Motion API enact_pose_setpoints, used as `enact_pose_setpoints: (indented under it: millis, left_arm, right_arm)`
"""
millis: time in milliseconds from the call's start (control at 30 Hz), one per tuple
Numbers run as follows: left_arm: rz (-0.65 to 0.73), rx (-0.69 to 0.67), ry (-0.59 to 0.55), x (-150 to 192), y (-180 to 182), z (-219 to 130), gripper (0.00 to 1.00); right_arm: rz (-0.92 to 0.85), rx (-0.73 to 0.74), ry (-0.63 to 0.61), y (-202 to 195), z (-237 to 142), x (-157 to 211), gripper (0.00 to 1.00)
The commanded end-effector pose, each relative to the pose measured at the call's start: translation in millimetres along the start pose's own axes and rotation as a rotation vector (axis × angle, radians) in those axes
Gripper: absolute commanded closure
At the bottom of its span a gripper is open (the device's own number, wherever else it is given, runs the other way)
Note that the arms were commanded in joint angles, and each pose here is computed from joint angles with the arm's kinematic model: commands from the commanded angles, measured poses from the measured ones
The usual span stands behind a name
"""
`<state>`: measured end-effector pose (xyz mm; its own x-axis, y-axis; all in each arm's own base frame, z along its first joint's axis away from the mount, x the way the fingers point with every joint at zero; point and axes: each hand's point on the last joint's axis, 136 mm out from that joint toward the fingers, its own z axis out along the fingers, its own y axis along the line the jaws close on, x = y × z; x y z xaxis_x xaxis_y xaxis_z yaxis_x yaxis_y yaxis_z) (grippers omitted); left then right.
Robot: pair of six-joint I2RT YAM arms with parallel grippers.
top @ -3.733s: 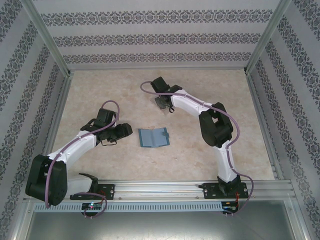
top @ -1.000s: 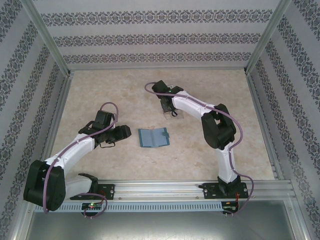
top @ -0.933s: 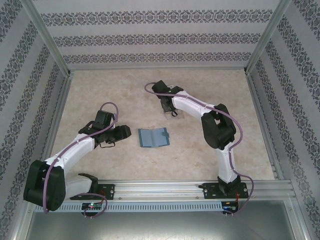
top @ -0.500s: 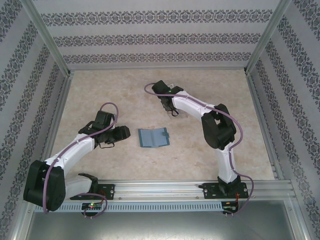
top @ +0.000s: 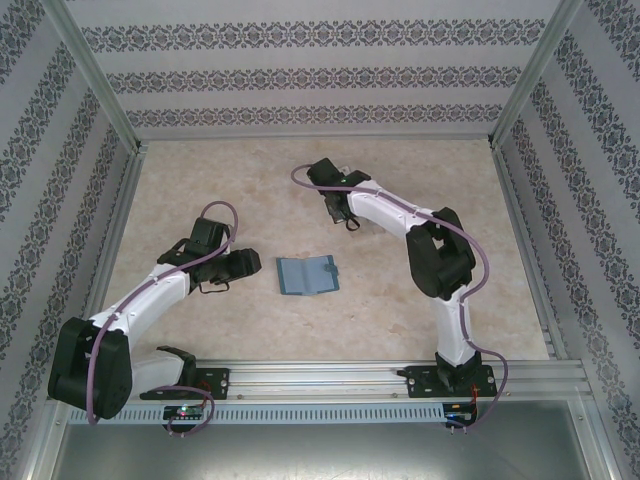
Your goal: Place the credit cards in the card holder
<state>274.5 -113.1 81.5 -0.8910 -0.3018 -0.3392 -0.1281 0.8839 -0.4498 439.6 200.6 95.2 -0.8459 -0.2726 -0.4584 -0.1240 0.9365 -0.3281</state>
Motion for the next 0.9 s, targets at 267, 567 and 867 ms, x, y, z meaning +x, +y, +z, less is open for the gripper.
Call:
enact_pose_setpoints:
  millis: [267,567,867]
  left_arm:
    - [0.001,0.145,-0.003,-4.1,-26.7,-6.8,0.34]
    - [-0.013,0.227,0.026,0.5,-38.5,1.6,0.36]
    - [0.006,0.240,0.069,8.5,-45.1,26.9,0.42]
  right_arm:
    - [0.110,-0.194,-0.102,-7.6,-69.9,-12.5,0.99]
    - [0.237,-0.678,-0.083,62.9,-114.9,38.4,1.00]
    - [0.339,-0.952,0.007,115.7,-119.9,84.6,1.00]
